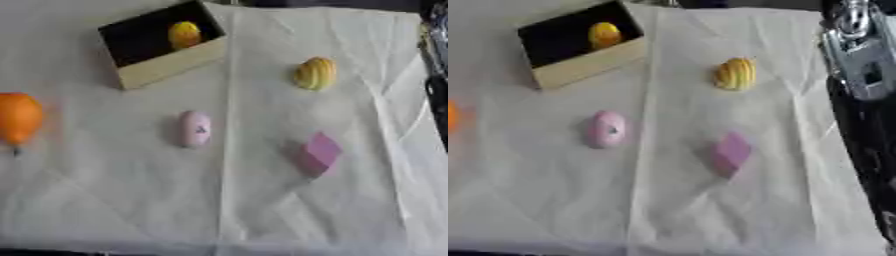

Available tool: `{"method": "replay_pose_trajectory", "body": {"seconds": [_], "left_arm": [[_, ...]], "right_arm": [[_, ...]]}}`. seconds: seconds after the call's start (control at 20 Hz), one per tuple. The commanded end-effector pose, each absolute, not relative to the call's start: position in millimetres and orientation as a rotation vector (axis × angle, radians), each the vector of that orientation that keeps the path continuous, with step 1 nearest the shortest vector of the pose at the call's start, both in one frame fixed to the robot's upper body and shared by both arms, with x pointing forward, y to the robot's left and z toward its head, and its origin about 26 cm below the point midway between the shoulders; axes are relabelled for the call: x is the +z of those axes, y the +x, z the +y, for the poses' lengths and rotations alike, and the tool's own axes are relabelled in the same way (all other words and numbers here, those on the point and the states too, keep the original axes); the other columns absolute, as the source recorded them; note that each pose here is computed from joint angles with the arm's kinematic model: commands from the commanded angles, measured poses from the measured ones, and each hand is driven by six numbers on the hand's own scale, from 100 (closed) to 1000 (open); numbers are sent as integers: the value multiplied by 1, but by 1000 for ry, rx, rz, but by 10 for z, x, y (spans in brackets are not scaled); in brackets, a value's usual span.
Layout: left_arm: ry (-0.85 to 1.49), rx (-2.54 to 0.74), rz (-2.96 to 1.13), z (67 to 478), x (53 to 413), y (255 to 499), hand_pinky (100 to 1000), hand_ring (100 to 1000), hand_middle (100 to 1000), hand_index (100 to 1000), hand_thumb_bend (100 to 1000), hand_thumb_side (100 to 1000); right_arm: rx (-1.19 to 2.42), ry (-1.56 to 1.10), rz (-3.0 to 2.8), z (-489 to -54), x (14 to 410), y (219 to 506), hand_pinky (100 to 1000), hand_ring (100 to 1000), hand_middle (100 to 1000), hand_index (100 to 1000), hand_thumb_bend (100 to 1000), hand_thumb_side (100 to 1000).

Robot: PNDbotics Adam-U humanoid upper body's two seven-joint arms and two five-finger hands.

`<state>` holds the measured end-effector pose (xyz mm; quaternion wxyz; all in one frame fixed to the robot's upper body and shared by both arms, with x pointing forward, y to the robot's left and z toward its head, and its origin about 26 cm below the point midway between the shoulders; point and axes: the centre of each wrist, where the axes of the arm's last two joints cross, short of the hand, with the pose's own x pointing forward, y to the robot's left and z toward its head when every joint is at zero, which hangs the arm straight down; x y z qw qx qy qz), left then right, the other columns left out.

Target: Pick up objects on the table and place them in the box.

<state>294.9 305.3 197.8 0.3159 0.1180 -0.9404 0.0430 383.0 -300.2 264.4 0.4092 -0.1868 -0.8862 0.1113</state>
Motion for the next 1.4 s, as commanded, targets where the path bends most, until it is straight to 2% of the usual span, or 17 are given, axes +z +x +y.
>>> {"method": "replay_pose_trajectory", "body": {"seconds": [0.05,0.45,0.7,0.75,0.8,0.85,0.9,0.95,1.0,1.05,1.15,1.2,1.25,1.4], "left_arm": [[308,95,-2507,3046,2060,2925,799,755,750,850,100,584],[309,80,-2512,3048,2087,2930,799,755,749,850,100,585],[309,70,-2505,3052,2079,2926,799,755,750,850,100,585],[309,68,-2504,3052,2076,2925,799,755,750,850,100,585],[310,67,-2502,3053,2073,2924,799,755,750,850,100,585],[310,65,-2500,3054,2070,2922,799,755,751,850,100,586],[310,63,-2498,3055,2067,2922,799,755,751,850,100,586],[311,61,-2497,3056,2065,2921,799,755,751,850,100,588],[311,59,-2495,3057,2063,2919,799,755,751,850,100,588],[311,58,-2493,3058,2061,2918,799,755,751,850,100,590],[312,55,-2489,3061,2056,2916,799,755,751,850,100,591],[313,53,-2488,3063,2056,2915,799,755,751,850,100,595],[314,52,-2487,3065,2056,2915,799,755,751,850,100,592],[316,50,-2486,3068,2054,2913,799,755,752,849,100,593]], "right_arm": [[293,-491,-2268,-3023,2785,3797,809,845,687,882,100,566],[347,-541,-2236,-3020,2949,3924,812,852,695,886,100,554],[477,-707,-2119,-3083,3114,4155,816,864,719,893,100,490],[517,-752,-2088,-3098,3146,4206,817,869,733,895,100,442],[562,-801,-2051,-3115,3178,4264,817,869,734,895,100,436],[614,-857,-2005,-3141,3202,4326,819,878,755,900,100,366],[664,-910,-1959,-3167,3218,4386,819,878,755,900,100,366],[715,-963,-1905,-3207,3219,4446,821,887,777,906,100,298],[769,-1011,-1850,-3247,3212,4508,822,889,782,907,100,282],[813,-1046,-1808,-3284,3198,4558,827,900,801,917,100,230],[926,-1101,-1710,-3375,3152,4646,835,920,833,929,100,198],[985,-1115,-1666,-3417,3133,4677,839,929,839,932,100,147],[1044,-1122,-1624,-3452,3118,4700,842,935,854,935,100,193],[1206,-1118,-1513,-3534,3098,4733,851,946,872,938,100,201]]}}
